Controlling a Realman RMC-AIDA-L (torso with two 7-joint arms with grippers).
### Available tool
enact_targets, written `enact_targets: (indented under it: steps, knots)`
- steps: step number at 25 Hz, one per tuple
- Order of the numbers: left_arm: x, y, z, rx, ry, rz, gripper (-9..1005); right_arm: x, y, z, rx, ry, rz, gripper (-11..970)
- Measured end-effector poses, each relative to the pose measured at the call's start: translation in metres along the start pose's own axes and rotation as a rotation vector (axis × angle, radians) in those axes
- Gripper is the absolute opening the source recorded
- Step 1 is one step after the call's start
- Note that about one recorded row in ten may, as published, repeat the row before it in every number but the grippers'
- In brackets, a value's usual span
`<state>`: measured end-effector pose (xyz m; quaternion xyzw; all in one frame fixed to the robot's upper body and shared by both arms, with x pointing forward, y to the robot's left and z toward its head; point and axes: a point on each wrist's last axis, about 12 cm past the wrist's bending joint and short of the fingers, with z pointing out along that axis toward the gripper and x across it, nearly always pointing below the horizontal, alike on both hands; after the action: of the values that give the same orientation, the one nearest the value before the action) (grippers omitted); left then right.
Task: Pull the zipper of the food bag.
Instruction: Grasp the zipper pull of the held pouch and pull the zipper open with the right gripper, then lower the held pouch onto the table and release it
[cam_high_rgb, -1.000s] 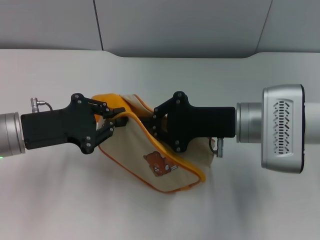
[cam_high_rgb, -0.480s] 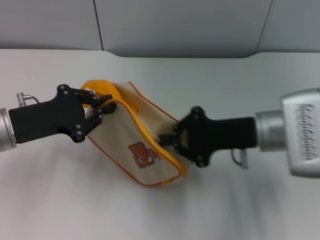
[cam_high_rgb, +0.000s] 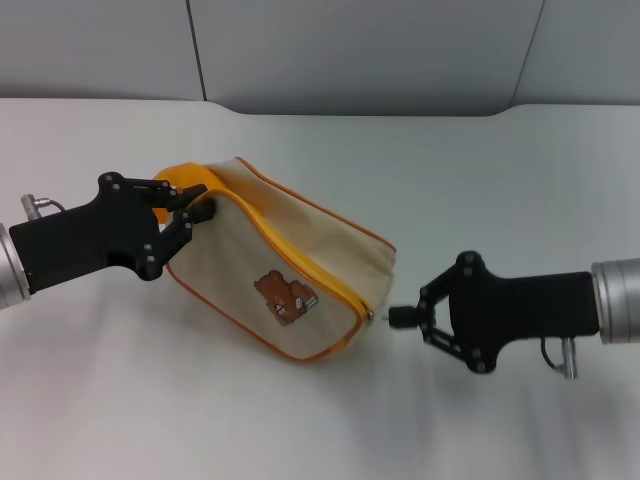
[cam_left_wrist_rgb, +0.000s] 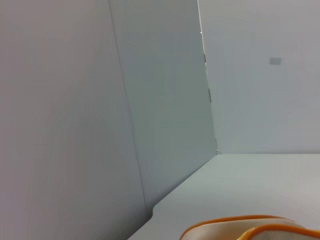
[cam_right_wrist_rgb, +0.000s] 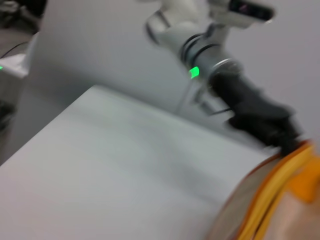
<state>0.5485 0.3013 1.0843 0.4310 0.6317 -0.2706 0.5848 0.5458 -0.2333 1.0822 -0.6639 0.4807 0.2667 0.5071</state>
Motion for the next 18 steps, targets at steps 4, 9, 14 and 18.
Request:
enact_targets:
  steps: [4, 9, 14, 18]
  knots:
    - [0.003, -0.003, -0.003, -0.012, -0.003, -0.034, 104, -0.002, -0.004, -0.006, 0.119, -0.065, 0.131, 0]
    - [0.014, -0.015, -0.008, -0.088, -0.036, -0.138, 103, 0.000, -0.008, -0.013, 0.189, -0.089, 0.260, 23]
    - [0.032, -0.040, -0.013, -0.138, -0.044, -0.241, 103, 0.003, -0.004, -0.026, 0.275, -0.176, 0.367, 130]
    - [0.042, -0.053, -0.017, -0.135, -0.038, -0.315, 104, 0.003, 0.001, -0.033, 0.294, -0.230, 0.404, 285]
